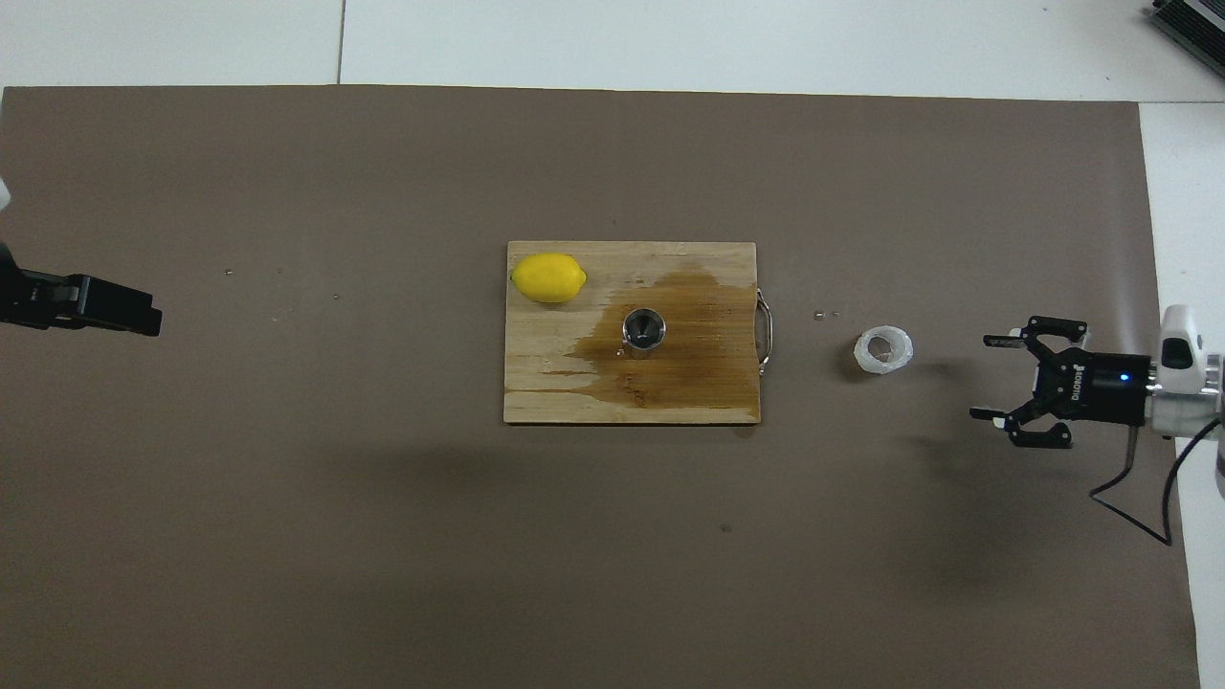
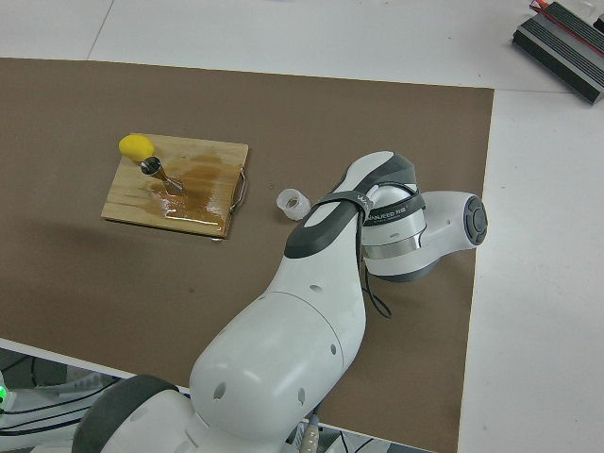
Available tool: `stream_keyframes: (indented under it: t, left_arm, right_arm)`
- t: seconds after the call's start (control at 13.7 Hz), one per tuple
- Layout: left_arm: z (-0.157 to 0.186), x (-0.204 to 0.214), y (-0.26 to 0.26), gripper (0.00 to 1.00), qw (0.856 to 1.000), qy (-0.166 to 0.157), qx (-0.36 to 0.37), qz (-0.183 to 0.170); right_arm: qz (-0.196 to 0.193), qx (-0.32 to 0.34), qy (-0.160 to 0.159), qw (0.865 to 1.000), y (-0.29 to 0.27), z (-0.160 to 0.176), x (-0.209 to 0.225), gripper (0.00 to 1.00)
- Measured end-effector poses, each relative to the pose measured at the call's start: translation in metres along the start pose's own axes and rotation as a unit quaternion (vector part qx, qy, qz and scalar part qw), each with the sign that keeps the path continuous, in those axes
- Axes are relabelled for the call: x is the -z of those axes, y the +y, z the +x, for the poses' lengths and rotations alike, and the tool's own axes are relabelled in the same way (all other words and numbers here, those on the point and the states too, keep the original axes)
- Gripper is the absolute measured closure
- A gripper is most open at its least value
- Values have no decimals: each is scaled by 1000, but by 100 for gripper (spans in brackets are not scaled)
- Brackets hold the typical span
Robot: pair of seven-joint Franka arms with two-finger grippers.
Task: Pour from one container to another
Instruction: 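Open the right gripper and reach toward the white cup, then grasp the white cup with the right gripper and lift it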
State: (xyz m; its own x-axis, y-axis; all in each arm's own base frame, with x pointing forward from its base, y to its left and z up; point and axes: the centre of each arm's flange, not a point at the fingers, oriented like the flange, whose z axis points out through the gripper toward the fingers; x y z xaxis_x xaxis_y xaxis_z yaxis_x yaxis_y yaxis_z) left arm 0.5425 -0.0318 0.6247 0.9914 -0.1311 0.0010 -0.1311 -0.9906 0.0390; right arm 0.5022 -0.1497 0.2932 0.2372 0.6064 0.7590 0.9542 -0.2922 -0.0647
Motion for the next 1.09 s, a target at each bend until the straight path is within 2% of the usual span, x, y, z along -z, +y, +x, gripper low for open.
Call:
stream_keyframes:
  t: [0.22,0.44,0.73,1.09]
  left_arm:
    - [0,0,0,0,1000,0,0,0]
    - [0,0,0,0,1000,0,0,0]
    - [0,0,0,0,1000,0,0,0]
    - [0,0,0,0,1000,0,0,0]
  right_arm:
    - [4,51,33,998,17,-18,-54,0]
    - [9,57,47,997,27,-12,-81,0]
    - [22,83,46,995,27,7,-103,0]
    - [21,95,41,994,27,10,-106,0]
